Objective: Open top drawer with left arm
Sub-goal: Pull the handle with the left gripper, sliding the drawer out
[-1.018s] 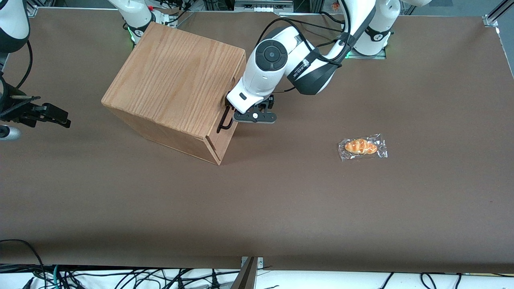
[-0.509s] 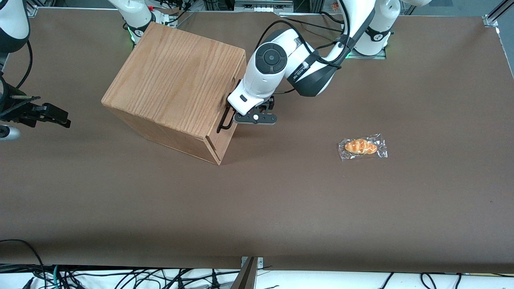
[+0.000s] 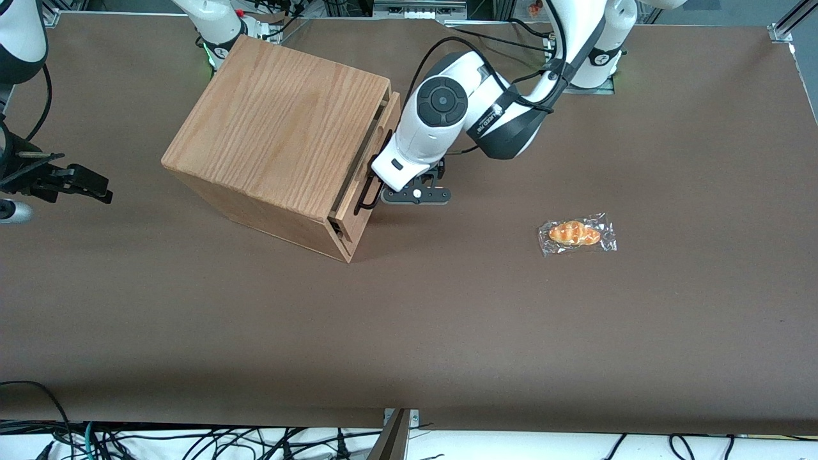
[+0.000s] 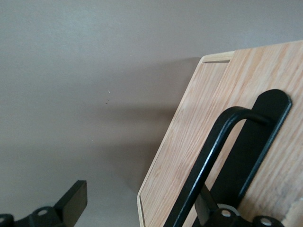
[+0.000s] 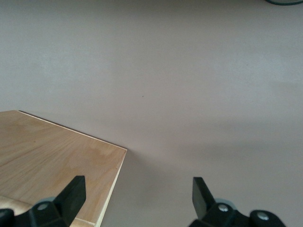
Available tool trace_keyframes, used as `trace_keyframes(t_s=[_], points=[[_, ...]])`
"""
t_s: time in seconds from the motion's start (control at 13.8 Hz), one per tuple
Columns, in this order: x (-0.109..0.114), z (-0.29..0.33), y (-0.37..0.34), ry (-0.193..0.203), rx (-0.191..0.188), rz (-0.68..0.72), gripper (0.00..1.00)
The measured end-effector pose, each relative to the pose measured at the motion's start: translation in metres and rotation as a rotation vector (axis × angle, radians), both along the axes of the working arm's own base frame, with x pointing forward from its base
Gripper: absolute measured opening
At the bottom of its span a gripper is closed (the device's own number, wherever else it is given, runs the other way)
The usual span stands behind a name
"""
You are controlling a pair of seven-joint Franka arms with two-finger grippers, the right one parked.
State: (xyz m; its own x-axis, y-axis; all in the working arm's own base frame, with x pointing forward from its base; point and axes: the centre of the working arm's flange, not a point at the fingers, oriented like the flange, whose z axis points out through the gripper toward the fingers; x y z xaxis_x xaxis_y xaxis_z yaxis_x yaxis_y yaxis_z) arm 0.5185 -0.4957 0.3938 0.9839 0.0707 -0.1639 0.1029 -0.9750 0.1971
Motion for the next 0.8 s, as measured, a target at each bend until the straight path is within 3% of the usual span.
trace_keyframes(t_s=[0.8], points=[[0.021, 0.004, 0.036, 0.041, 0.037, 0.042, 1.00]])
